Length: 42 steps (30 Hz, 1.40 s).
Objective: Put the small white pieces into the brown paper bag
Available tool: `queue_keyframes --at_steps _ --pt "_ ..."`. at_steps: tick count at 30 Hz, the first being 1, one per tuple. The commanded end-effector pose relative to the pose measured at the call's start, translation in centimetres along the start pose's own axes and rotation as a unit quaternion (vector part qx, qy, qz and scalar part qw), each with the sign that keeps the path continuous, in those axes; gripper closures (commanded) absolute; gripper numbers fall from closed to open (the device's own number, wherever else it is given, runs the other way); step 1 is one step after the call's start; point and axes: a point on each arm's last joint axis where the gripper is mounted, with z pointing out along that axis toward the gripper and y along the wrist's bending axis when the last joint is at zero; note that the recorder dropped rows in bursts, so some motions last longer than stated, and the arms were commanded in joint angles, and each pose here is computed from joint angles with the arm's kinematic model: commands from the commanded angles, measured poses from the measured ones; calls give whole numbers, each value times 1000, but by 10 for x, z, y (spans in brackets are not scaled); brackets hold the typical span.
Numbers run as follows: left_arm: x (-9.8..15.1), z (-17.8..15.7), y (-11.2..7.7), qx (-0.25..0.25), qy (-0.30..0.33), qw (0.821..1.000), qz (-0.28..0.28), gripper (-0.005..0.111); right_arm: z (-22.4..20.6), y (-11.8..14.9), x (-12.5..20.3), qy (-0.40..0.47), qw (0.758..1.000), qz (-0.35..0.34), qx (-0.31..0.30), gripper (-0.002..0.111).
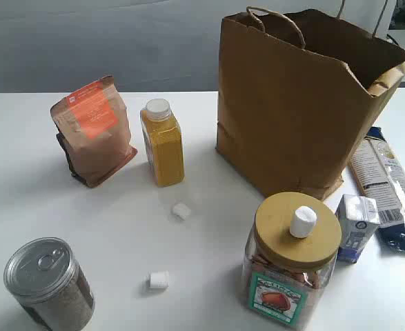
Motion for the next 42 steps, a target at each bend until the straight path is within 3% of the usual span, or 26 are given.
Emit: queue_keyframes --at_steps 1,21,22,24,25,28,31,34,42 --pt "1 0 0 3 -2 1000 -5 107 0 0 -1 -12 1000 -5 0 108" --pt "1 0 0 3 -2 1000 -5 107 0 0 -1 -12 1000 4 0 108" --pt "1 0 0 3 -2 1000 -5 107 0 0 -1 -12 999 46 -3 108" --pt "1 0 0 3 -2 1000 -5 107 0 2 -1 -10 976 216 -15 108" --pt "1 0 0 3 -2 1000 -5 107 0 4 2 8 969 246 -21 108" --pt "1 0 0 3 -2 1000 -5 107 -2 9 -5 19 967 248 -53 108" --pt "1 0 0 3 -2 1000 -5 107 -13 18 -36 24 967 223 -119 108" --pt "1 0 0 3 -2 1000 -5 107 -18 22 -51 45 965 214 -142 108" --pt "1 0 0 3 -2 1000 -5 107 -2 35 -75 189 949 163 -191 108"
